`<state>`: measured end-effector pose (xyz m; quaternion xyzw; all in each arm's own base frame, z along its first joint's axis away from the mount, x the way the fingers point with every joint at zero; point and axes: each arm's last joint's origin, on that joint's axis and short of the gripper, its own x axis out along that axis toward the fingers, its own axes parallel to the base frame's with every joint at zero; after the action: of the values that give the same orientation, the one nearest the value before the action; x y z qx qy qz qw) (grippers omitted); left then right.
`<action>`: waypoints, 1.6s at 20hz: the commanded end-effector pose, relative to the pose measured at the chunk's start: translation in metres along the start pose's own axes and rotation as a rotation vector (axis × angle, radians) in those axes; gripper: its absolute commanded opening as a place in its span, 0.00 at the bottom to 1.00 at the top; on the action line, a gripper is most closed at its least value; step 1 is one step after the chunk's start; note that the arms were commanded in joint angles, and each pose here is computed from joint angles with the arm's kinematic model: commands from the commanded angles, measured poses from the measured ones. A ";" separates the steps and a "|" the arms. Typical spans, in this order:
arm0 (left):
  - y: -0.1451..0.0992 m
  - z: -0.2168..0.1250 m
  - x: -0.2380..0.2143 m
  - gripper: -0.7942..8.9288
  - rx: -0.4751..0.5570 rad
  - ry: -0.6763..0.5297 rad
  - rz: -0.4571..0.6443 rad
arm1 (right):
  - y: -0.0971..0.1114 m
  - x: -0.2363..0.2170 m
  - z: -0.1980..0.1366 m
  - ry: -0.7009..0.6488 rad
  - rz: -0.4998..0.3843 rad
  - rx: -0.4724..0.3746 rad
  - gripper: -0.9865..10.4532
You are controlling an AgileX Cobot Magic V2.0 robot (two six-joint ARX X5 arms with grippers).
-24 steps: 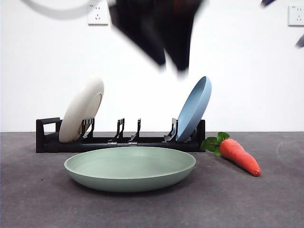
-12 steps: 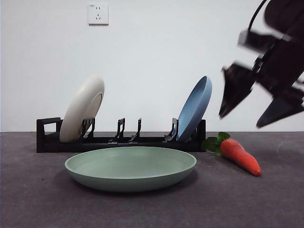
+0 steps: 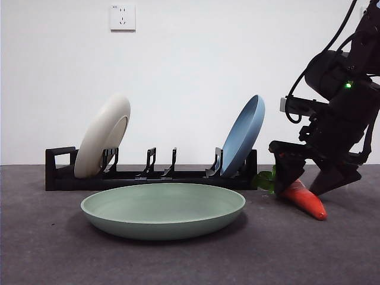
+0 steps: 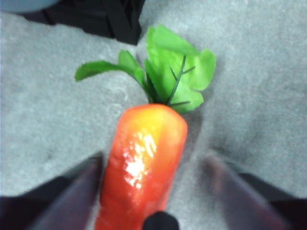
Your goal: Take the green plate from the plate rack,put the plate on the table,take the carrot from the table,put the carrot in the plate
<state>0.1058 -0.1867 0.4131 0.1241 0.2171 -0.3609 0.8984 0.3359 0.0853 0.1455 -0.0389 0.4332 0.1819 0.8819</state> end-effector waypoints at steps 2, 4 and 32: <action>-0.001 -0.001 0.000 0.34 -0.005 0.000 0.002 | 0.001 0.002 0.000 -0.001 0.008 0.017 0.11; -0.001 -0.001 0.000 0.34 -0.005 0.000 0.003 | 0.001 0.001 0.000 -0.002 0.010 0.029 0.08; 0.000 -0.006 0.000 0.34 0.011 0.052 0.006 | 0.176 0.027 -0.026 -0.063 0.295 -0.198 0.16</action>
<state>0.1046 -0.1843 0.4089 0.1409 0.2361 -0.3564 0.8930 0.2698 0.2503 0.1316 -0.0548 0.3732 0.3550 0.8554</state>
